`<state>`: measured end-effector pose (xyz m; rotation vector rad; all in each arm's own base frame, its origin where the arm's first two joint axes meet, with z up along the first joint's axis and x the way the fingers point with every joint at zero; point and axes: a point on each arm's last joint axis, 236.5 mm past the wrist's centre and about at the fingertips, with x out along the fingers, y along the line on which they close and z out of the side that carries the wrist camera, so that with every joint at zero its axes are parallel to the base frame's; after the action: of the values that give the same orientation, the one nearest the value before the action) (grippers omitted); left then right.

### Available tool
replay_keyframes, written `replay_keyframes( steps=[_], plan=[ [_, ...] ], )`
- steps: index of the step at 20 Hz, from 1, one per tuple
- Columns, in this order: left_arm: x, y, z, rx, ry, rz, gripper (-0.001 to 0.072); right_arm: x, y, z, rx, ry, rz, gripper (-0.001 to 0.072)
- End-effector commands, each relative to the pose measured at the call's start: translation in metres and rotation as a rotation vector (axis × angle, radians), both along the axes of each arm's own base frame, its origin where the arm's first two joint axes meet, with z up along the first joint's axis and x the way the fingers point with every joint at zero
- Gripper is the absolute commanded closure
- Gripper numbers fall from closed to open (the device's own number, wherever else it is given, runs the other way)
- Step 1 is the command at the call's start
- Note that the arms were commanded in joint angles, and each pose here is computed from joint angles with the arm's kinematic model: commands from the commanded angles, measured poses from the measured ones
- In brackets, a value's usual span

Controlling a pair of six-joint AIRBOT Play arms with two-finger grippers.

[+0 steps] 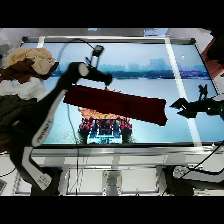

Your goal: Fold the shirts.

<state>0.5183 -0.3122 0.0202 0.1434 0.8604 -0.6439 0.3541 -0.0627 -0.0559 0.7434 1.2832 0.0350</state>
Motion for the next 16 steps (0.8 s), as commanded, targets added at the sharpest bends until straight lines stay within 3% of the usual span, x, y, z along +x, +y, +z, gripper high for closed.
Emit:
replay_keyframes(
  steps=[1,5,11,14,16],
  plan=[
    [-0.010,-0.025,-0.046,0.110,0.075,-0.050,0.0063,0.000,0.012,-0.020,0.096,0.006,0.022,0.0049],
    [-0.026,-0.018,-0.087,0.184,0.216,-0.076,0.0065,0.011,0.026,-0.032,0.189,-0.016,0.021,0.0049],
    [-0.040,-0.009,-0.108,0.237,0.291,-0.099,0.0066,0.026,0.048,-0.052,0.190,-0.019,0.045,0.0050],
    [-0.041,-0.008,-0.108,0.241,0.294,-0.099,0.0066,0.036,0.071,-0.053,0.250,-0.048,0.067,0.0052],
    [-0.040,-0.007,-0.109,0.244,0.293,-0.099,0.0123,0.042,0.084,-0.047,0.274,-0.076,0.083,0.0053]
  ],
)
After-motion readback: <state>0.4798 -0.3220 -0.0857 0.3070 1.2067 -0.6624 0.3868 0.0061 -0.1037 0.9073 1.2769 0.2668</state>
